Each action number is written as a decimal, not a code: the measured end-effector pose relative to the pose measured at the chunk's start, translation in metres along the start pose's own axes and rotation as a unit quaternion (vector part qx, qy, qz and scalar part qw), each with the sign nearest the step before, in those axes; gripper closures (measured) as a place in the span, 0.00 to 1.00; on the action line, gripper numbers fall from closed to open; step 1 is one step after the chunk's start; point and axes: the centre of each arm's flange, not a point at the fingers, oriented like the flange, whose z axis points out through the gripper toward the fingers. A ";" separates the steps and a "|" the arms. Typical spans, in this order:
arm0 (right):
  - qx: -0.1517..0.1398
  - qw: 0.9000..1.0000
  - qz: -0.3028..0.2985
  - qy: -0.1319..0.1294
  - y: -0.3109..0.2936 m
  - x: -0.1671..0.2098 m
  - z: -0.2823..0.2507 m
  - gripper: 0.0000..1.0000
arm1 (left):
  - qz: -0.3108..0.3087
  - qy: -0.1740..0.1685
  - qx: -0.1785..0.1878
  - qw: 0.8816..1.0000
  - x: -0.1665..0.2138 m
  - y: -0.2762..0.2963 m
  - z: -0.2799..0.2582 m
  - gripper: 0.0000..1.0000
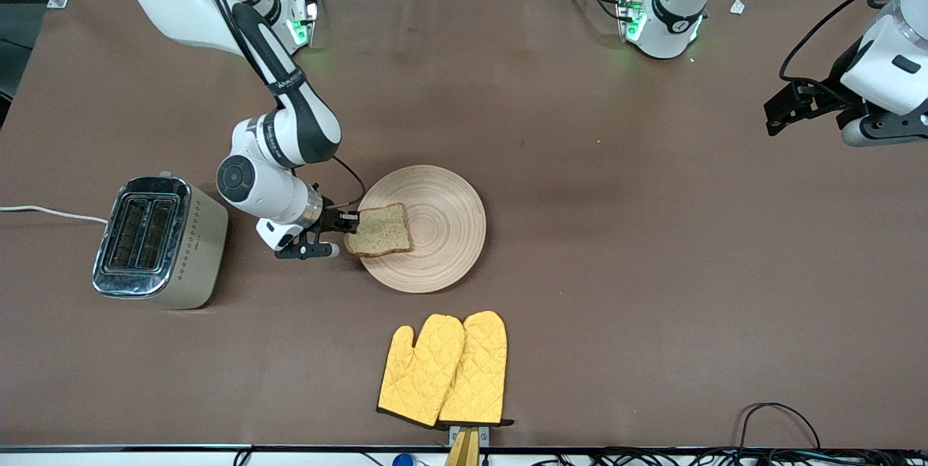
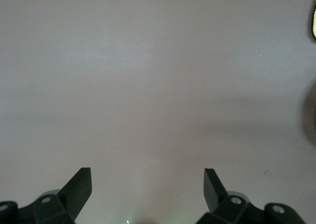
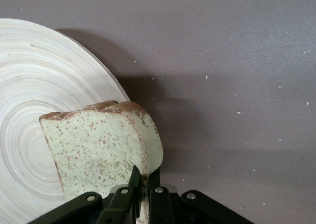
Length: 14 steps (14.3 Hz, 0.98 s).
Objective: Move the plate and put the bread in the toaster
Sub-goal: 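Grasp the bread slice with the right gripper while the left gripper withdraws, then lift the bread with the right gripper and carry it above the toaster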
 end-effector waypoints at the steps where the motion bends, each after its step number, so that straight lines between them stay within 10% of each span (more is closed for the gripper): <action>1: 0.001 1.000 0.007 -0.005 -0.002 0.001 -0.002 0.91 | 0.000 0.000 0.000 1.000 0.000 0.000 0.000 0.00; 9: 0.001 0.998 0.014 -0.068 -0.031 0.017 -0.081 0.91 | 0.002 0.001 0.000 1.000 -0.001 0.002 -0.001 0.00; 14: -0.126 0.991 -0.017 -0.048 -0.020 0.019 -0.166 0.91 | 0.002 0.005 0.000 1.000 -0.003 0.002 -0.005 0.00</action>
